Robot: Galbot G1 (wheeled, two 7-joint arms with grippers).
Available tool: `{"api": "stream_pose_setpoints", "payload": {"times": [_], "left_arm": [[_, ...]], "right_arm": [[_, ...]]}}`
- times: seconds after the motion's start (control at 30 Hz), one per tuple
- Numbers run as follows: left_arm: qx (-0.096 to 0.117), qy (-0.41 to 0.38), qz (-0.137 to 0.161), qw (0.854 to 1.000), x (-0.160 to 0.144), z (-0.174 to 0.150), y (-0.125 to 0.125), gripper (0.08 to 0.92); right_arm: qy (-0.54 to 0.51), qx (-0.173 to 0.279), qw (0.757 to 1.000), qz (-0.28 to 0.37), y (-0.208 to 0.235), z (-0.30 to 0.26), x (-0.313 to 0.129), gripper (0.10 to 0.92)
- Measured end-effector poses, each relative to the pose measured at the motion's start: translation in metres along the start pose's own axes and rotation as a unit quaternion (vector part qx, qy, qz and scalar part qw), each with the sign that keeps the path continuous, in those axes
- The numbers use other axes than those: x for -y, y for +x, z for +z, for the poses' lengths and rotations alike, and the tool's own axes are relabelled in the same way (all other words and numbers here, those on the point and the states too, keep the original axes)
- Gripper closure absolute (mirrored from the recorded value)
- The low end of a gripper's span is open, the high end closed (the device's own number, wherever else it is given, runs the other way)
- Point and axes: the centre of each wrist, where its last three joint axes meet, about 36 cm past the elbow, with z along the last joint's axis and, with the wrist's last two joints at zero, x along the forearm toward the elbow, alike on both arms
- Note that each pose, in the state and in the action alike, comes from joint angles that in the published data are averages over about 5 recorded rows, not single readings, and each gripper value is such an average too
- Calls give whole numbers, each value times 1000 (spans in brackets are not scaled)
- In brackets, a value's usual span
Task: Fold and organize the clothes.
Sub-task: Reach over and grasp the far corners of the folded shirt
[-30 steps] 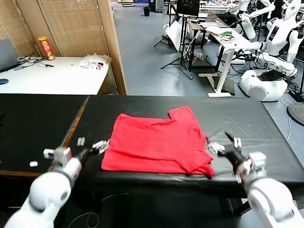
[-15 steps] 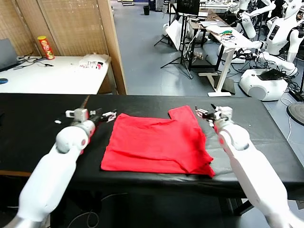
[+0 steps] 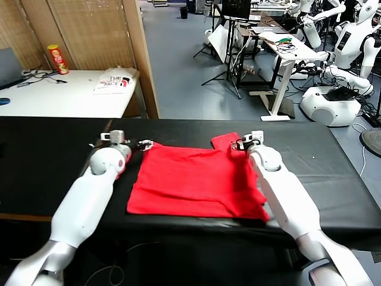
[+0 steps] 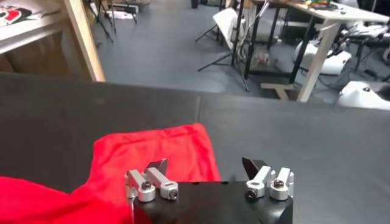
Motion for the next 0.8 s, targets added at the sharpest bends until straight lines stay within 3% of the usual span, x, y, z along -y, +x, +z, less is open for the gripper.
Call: {"api": "stream_pose_setpoints", "payload": {"times": [0.13,0.23,0.33,0.5,0.6,0.67,0.8], "left_arm": [[-3,-2,-1,1000,5,2,-9,201],[-7,-3,-1,1000,5,6,-14,233],[-13,-7,0,1000,4,10,-17,358],[-18,-18,-5,1000,4,16,-22,642],[-16,-15,-2,1000,4,18,-24,805],[-11,-12,0,1000,4,19,-23,863],[1,-8,-1,1000,2,18,-20,873]], "right_arm": [[-8,-2,1000,-1,-1,3,0,300],[-11,-3,1000,-3,-1,5,0,452],[-13,-4,1000,-7,-1,7,-1,602],[-15,-2,1000,-9,0,11,-2,846],[-19,8,1000,-11,0,14,-1,899],[-23,20,999,-17,1,17,0,899],[-31,57,997,-39,7,20,6,899]]}}
